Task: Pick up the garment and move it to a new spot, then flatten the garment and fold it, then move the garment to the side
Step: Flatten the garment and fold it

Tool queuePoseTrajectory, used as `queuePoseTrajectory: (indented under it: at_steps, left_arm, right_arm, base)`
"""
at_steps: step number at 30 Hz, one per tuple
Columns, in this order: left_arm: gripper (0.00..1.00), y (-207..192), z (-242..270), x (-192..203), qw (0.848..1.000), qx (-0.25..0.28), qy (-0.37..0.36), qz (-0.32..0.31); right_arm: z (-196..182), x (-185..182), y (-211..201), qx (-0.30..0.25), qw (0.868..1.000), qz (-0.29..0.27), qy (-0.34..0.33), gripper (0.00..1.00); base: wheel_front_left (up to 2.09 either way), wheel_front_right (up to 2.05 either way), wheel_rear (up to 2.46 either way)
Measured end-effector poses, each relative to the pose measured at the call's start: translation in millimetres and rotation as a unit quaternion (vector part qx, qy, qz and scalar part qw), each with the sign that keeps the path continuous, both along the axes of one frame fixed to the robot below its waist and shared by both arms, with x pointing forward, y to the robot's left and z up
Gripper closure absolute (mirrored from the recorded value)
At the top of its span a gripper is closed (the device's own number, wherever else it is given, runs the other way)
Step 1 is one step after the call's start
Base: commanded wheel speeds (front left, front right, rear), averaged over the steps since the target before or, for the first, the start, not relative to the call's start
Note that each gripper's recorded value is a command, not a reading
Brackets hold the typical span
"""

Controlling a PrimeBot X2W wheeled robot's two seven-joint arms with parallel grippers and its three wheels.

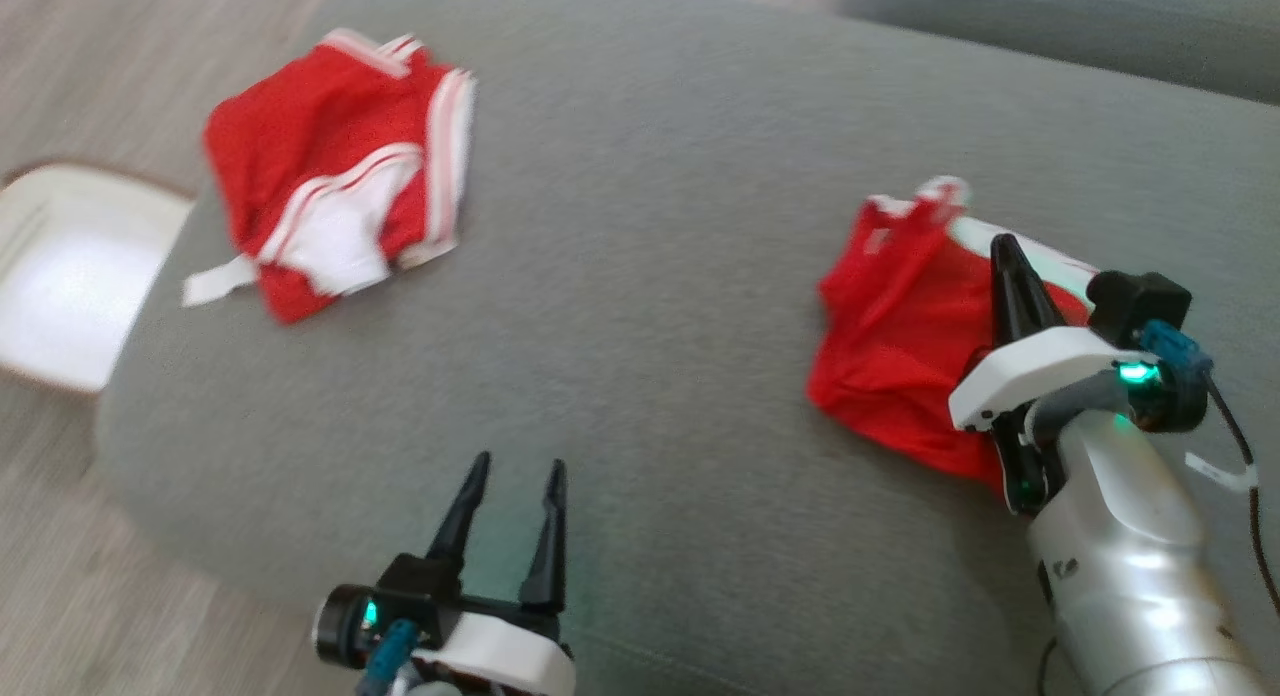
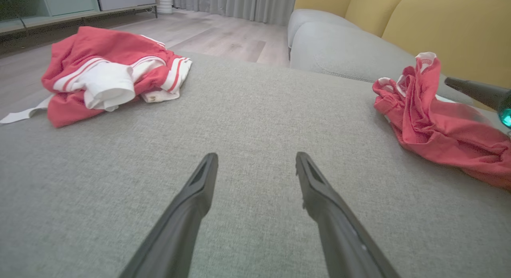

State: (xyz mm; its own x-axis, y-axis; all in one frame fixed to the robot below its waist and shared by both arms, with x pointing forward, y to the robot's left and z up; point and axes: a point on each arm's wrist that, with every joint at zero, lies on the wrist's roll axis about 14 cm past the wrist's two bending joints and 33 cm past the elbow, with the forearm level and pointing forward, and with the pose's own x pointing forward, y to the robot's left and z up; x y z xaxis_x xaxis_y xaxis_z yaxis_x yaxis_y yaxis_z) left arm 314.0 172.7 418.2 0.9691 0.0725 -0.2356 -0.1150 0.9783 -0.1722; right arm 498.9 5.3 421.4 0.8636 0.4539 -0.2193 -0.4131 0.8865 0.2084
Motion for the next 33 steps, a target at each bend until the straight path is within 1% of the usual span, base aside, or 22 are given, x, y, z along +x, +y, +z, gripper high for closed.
queuePoseTrajectory:
  at_steps: [5, 12, 15, 17, 20, 23, 24, 25, 26, 27, 28, 30, 33]
  left_arm:
    - [0.00, 15.0, -3.8, -12.0, 0.999, -0.006, 0.013, 0.039]
    - [0.00, 28.7, -3.7, -16.6, 0.997, -0.002, 0.020, 0.068]
    - [0.00, 26.6, -3.7, -14.8, 0.998, -0.003, 0.019, 0.064]
    - [0.00, 22.8, -2.5, -11.5, 0.998, -0.005, 0.015, 0.057]
    - [0.00, 17.3, 1.0, -3.3, 0.999, -0.007, 0.006, 0.043]
    - [0.00, 15.0, 11.3, 11.5, 1.000, 0.001, -0.014, 0.028]
    - [0.00, 13.3, 15.4, 17.0, 1.000, 0.004, -0.022, 0.021]
    - [0.00, 12.7, 19.7, 22.2, 0.999, 0.004, -0.030, 0.018]
    - [0.00, 11.2, 23.3, 26.6, 0.999, 0.007, -0.037, 0.012]
    - [0.00, 8.1, 25.9, 30.4, 0.999, 0.010, -0.042, 0.004]
    - [0.00, 8.1, 25.9, 30.4, 0.999, 0.010, -0.042, 0.004]
    - [0.00, 0.8, 27.7, 35.3, 0.999, 0.015, -0.047, -0.016]
    - [0.00, -5.9, 30.5, 41.5, 0.998, 0.020, -0.055, -0.034]
  right_arm:
    - [-13.2, 4.3, 47.4, 0.001, 0.998, 0.055, 0.010, 1.00]
    - [-13.3, 0.6, 104.9, 0.008, 0.991, 0.134, 0.001, 1.00]
    - [-11.6, -6.0, 109.9, 0.011, 0.989, 0.147, 0.001, 1.00]
    - [-3.1, -6.1, 107.8, 0.019, 0.989, 0.146, -0.007, 1.00]
    - [16.2, -0.2, 98.4, 0.033, 0.990, 0.131, -0.030, 1.00]
    - [35.7, 7.9, 78.0, 0.044, 0.992, 0.102, -0.055, 1.00]
    - [42.0, 11.2, 68.2, 0.047, 0.993, 0.087, -0.062, 0.83]
    - [47.2, 13.1, 57.2, 0.050, 0.994, 0.073, -0.069, 0.58]
    - [50.0, 12.7, 45.9, 0.049, 0.994, 0.060, -0.073, 0.00]
    - [50.1, 11.8, 32.3, 0.049, 0.995, 0.042, -0.073, 0.00]
    - [50.1, 11.8, 32.3, 0.049, 0.995, 0.042, -0.073, 0.00]
    - [48.1, 7.8, -0.2, 0.056, 0.996, -0.003, -0.066, 0.00]
    - [40.1, -7.5, -44.5, 0.045, 0.996, -0.053, -0.058, 0.00]
  base:
    - [0.00, 0.00, 0.00]
    - [0.00, 0.00, 0.00]
    - [0.00, 0.00, 0.00]
    - [0.00, 0.00, 0.00]
    - [0.00, 0.00, 0.00]
    - [0.00, 0.00, 0.00]
    - [0.00, 0.00, 0.00]
    - [0.00, 0.00, 0.00]
    - [0.00, 0.00, 0.00]
    - [0.00, 0.00, 0.00]
    - [0.00, 0.00, 0.00]
    - [0.00, 0.00, 0.00]
    - [0.00, 0.00, 0.00]
